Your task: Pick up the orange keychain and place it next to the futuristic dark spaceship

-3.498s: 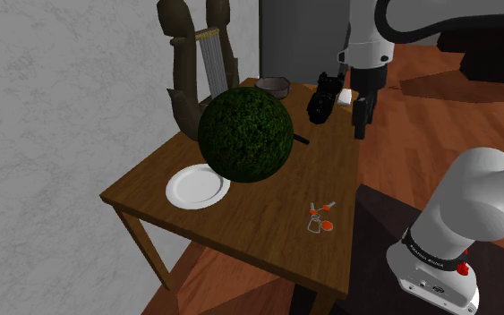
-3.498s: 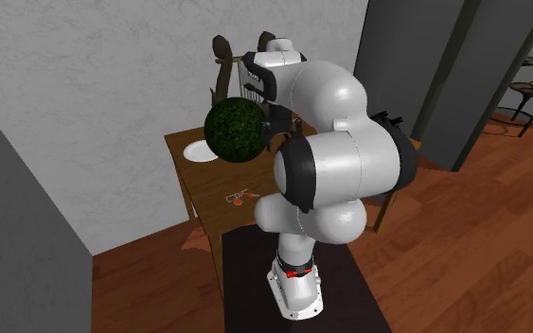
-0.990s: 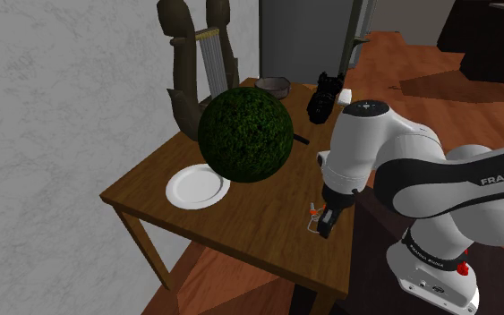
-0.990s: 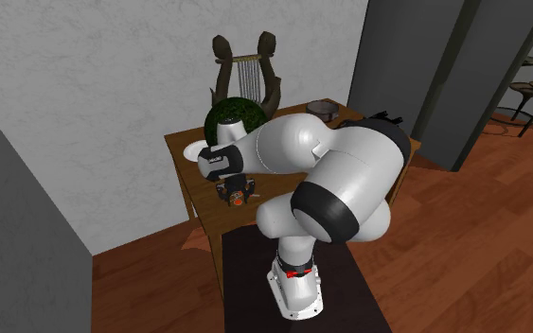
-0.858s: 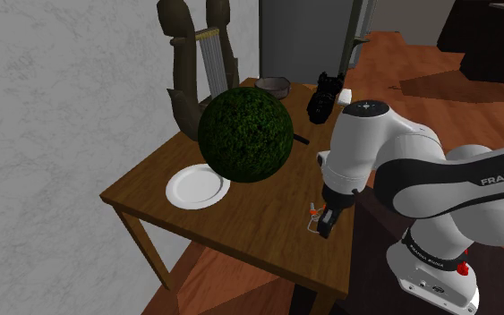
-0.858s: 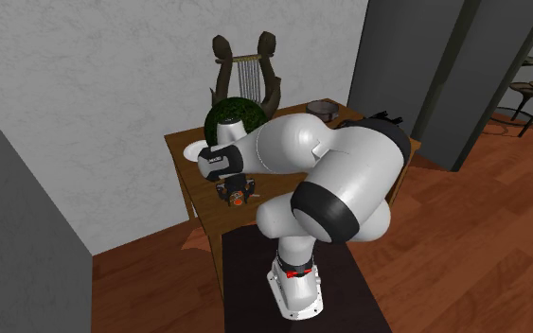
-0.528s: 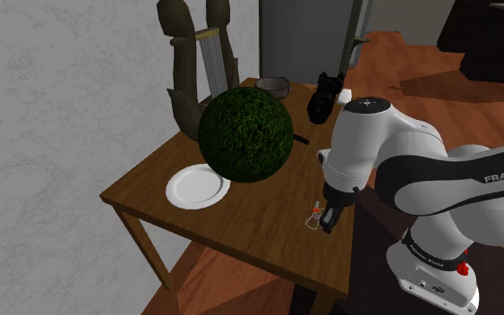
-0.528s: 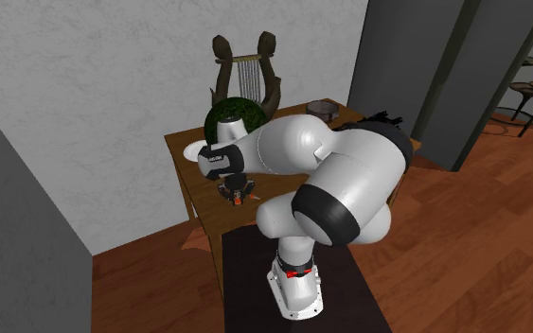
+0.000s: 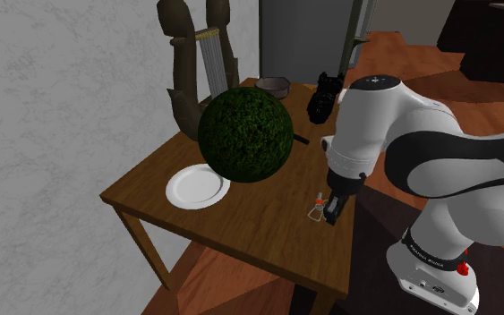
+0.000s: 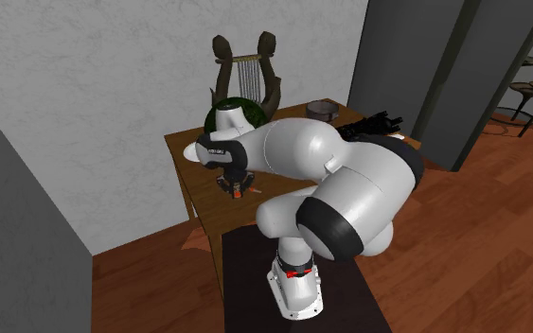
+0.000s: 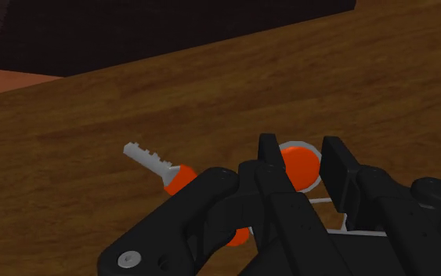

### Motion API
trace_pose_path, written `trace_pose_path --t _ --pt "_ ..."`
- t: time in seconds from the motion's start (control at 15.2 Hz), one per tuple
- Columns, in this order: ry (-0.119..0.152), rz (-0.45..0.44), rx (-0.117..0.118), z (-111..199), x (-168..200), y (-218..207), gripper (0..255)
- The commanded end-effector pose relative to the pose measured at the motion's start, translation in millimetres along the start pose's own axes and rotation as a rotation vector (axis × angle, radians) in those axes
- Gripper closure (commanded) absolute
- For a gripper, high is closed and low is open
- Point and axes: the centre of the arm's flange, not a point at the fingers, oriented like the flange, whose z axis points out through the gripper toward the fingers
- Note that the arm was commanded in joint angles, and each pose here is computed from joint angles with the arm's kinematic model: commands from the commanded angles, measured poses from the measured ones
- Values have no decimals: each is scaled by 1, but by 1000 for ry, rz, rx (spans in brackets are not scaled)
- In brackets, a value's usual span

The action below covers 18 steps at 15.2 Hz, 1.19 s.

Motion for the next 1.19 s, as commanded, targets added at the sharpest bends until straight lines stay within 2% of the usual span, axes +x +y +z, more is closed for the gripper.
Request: trace_pose_path --t 0.0,1.12 --pt "-1 0 -1 -11 1 0 255" --pt "-1 0 -1 -101 0 1 255"
